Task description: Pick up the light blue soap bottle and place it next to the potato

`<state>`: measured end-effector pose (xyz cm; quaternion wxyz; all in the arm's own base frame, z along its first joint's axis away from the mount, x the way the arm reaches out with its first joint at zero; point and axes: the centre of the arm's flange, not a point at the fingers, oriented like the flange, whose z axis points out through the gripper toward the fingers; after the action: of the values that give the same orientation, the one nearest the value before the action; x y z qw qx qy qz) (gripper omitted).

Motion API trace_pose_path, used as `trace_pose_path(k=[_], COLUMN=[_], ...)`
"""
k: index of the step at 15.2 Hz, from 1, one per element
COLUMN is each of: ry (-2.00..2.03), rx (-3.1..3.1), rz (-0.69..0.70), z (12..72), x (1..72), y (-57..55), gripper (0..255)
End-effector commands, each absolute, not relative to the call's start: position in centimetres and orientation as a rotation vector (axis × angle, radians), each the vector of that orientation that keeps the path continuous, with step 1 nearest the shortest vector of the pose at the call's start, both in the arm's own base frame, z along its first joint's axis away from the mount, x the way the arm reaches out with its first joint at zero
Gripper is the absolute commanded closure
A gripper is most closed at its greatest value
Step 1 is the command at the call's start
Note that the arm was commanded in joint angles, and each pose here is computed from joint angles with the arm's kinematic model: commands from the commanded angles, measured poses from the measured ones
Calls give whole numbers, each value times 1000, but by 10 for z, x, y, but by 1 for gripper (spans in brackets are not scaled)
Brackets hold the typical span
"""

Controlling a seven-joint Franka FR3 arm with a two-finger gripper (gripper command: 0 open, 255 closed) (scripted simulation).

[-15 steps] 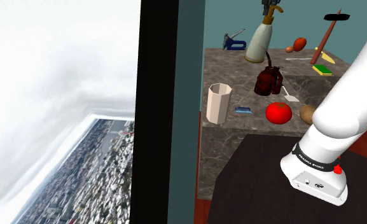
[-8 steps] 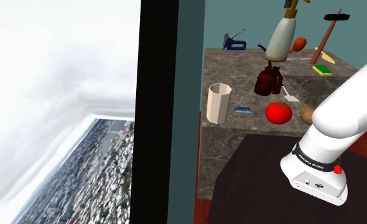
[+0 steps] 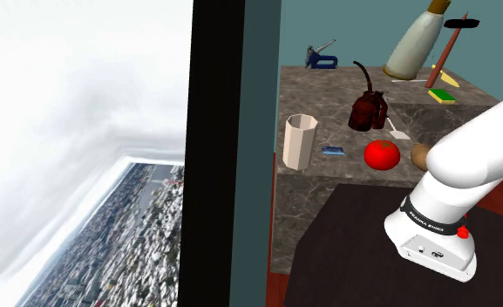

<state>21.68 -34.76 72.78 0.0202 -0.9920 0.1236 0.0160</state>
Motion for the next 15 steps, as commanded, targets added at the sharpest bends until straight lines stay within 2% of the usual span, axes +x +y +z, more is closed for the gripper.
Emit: trace_pose_path(k=[1, 5, 15], ry=[383, 383, 383], rx=[-3077, -3077, -3077], rz=[51, 51, 51], z=[738, 757, 705], x=[195, 150, 150], y=[-344, -336, -336], gripper=[255, 255, 255])
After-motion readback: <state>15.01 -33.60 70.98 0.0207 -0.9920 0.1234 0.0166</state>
